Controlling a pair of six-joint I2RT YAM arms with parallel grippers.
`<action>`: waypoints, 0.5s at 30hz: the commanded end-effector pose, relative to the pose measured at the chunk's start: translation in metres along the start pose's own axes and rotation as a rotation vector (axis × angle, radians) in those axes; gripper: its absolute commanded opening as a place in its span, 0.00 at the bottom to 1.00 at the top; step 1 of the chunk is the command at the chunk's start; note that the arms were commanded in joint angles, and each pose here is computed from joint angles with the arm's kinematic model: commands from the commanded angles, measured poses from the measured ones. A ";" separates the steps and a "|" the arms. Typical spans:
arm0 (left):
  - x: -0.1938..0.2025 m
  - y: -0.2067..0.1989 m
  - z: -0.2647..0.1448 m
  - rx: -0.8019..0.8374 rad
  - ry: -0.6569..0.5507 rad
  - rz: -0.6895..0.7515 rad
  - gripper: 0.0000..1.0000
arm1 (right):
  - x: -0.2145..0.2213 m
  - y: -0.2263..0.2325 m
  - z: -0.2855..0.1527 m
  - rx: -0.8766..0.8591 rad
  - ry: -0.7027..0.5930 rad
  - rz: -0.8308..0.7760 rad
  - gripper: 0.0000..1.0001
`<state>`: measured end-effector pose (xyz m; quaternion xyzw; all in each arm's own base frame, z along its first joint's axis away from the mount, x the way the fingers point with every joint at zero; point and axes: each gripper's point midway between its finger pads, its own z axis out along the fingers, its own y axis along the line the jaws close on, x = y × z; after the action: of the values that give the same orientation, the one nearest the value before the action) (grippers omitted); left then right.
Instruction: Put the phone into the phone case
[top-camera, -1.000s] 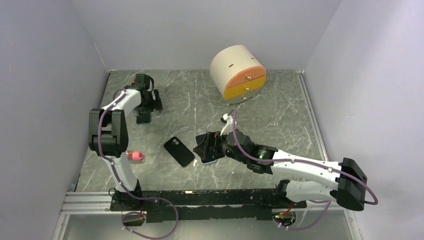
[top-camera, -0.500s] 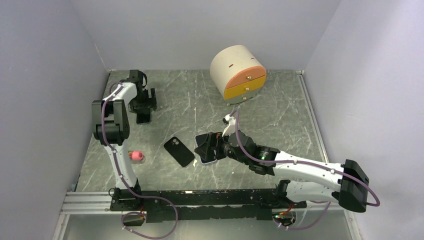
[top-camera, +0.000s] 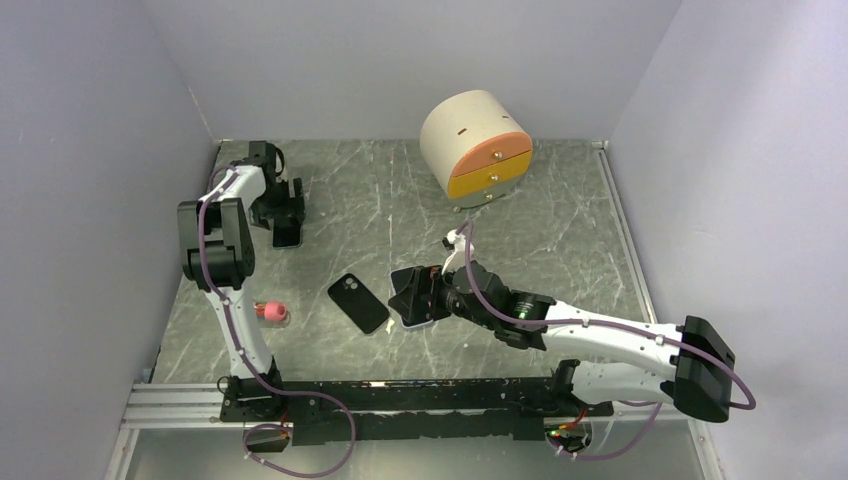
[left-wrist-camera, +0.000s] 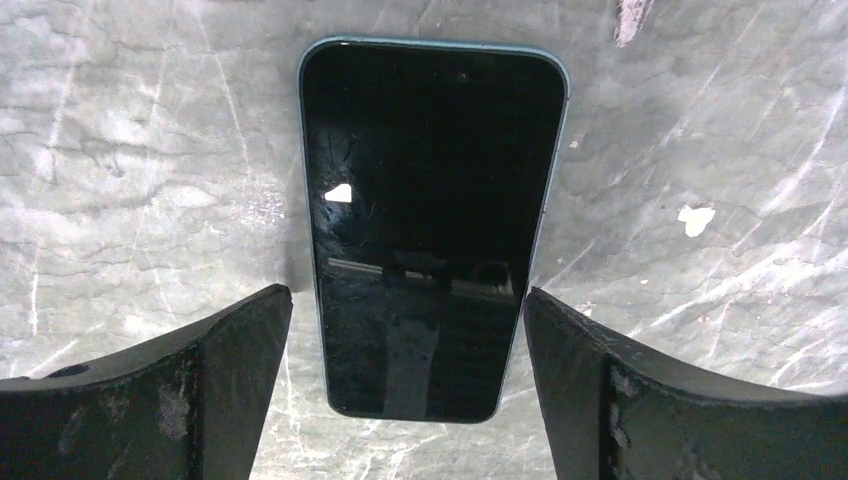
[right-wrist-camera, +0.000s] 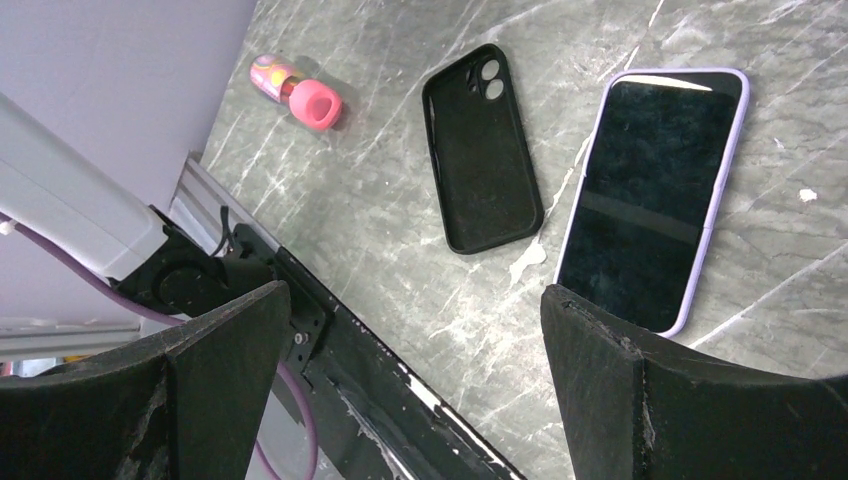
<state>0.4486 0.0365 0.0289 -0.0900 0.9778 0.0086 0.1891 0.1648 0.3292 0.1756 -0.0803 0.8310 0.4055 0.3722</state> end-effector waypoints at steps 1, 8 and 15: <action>-0.004 -0.004 0.007 0.022 0.002 0.013 0.90 | -0.015 0.016 0.000 -0.043 -0.043 -0.007 0.99; 0.004 -0.008 0.019 0.042 0.031 -0.008 0.86 | -0.015 0.016 -0.001 -0.046 -0.044 -0.004 0.98; 0.008 -0.008 0.012 0.020 0.038 -0.043 0.64 | -0.013 0.012 -0.003 -0.043 -0.048 -0.008 0.99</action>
<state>0.4504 0.0357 0.0218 -0.0931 0.9787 0.0072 0.1828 0.1649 0.3293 0.1753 -0.0807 0.8312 0.4051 0.3722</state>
